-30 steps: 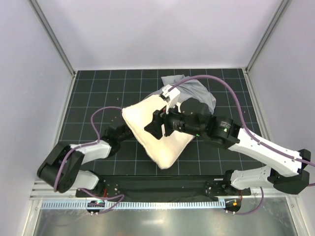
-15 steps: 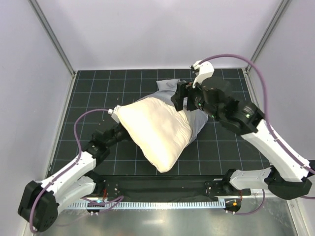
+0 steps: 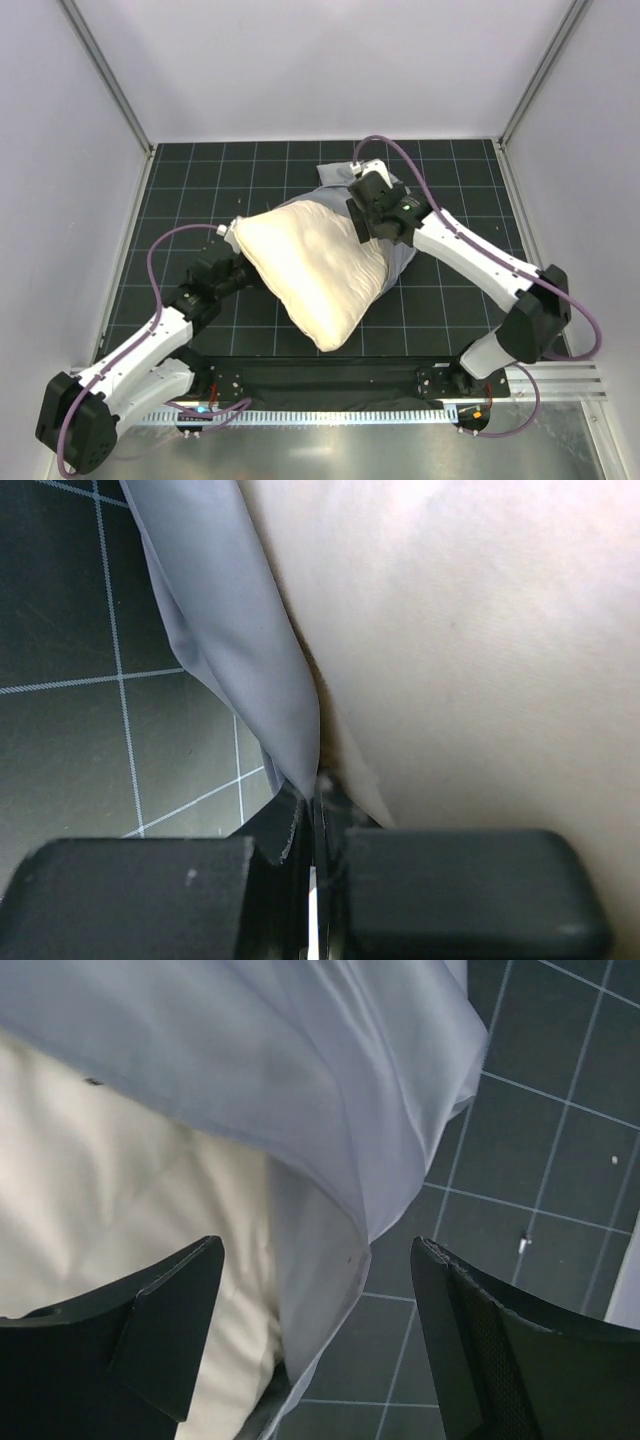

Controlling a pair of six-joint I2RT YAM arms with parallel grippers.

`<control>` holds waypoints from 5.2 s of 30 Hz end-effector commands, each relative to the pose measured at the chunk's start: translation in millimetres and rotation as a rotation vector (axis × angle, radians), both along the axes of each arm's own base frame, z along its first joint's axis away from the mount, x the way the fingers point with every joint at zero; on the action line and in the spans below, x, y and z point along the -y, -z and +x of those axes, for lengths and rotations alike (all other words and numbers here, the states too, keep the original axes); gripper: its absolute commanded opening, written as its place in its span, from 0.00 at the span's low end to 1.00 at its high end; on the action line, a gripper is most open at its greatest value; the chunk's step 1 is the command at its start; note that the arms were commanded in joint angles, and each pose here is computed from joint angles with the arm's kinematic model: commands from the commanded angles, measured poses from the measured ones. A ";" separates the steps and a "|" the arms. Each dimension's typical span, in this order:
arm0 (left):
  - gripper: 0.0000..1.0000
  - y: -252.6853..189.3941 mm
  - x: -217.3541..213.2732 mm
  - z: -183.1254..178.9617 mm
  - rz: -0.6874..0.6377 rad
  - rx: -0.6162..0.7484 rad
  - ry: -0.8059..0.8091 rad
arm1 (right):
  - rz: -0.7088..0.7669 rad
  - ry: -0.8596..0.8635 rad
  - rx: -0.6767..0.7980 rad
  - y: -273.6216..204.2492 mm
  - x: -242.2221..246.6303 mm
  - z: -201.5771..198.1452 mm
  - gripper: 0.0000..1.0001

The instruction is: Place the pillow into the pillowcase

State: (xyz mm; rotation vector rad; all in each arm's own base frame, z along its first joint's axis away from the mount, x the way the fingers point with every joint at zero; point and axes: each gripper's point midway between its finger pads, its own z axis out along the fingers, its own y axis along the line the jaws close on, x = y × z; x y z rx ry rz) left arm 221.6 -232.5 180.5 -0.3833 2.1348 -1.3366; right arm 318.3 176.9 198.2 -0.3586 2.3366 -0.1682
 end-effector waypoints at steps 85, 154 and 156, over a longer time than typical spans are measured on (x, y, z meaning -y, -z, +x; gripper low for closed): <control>0.01 -397.4 75.3 137.7 -0.575 0.538 0.213 | 1.230 -0.514 0.745 -475.7 71.5 -61.0 0.04; 0.69 116.1 -66.6 166.8 0.534 -0.161 -0.158 | 0.638 -0.411 -0.156 33.4 -164.8 -134.4 0.65; 0.59 113.7 -66.3 173.4 0.534 -0.149 -0.169 | 0.609 -0.390 -0.167 43.4 -162.6 -134.7 0.65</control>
